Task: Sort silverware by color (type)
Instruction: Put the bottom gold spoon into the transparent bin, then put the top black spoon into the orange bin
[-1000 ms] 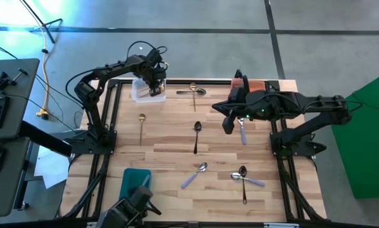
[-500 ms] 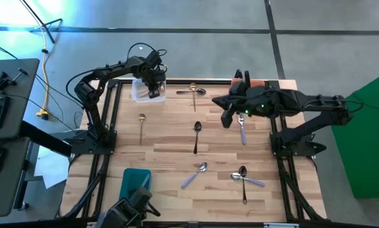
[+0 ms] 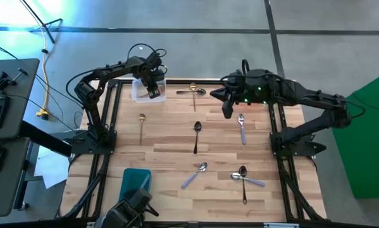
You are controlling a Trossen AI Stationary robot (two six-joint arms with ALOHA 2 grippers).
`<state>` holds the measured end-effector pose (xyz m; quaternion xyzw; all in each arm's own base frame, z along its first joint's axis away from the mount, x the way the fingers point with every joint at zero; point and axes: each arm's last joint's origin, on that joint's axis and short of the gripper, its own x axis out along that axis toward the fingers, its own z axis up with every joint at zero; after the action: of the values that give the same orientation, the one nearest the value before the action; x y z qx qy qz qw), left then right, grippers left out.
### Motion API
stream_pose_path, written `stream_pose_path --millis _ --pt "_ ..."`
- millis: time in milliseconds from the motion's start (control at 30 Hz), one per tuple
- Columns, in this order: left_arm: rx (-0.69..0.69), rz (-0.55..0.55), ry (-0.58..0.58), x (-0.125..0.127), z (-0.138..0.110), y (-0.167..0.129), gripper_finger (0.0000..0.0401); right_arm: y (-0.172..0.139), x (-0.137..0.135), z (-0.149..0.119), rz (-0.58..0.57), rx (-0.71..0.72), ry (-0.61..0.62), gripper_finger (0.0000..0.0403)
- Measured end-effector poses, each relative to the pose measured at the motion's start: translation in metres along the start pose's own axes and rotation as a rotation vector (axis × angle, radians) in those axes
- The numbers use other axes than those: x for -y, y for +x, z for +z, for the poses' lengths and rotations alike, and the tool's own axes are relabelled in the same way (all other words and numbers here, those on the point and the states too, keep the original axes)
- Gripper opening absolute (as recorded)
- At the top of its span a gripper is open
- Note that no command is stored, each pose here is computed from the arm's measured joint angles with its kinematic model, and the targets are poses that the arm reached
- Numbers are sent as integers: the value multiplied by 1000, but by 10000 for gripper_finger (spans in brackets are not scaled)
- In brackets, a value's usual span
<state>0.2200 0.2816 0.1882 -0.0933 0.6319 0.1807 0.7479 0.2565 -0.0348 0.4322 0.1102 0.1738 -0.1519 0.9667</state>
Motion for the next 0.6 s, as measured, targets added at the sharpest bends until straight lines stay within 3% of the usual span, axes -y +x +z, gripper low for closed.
stream_pose_path --millis 200,433,600 --pt "71 34 -19 11 2 -30 71 22 31 -6 -131 -99 -23 60" --pt "382 117 -134 37 6 -106 20 69 80 -18 -98 -249 -102 137" --pt "645 108 -189 70 -3 -155 1 119 126 -46 -79 -414 -120 170"
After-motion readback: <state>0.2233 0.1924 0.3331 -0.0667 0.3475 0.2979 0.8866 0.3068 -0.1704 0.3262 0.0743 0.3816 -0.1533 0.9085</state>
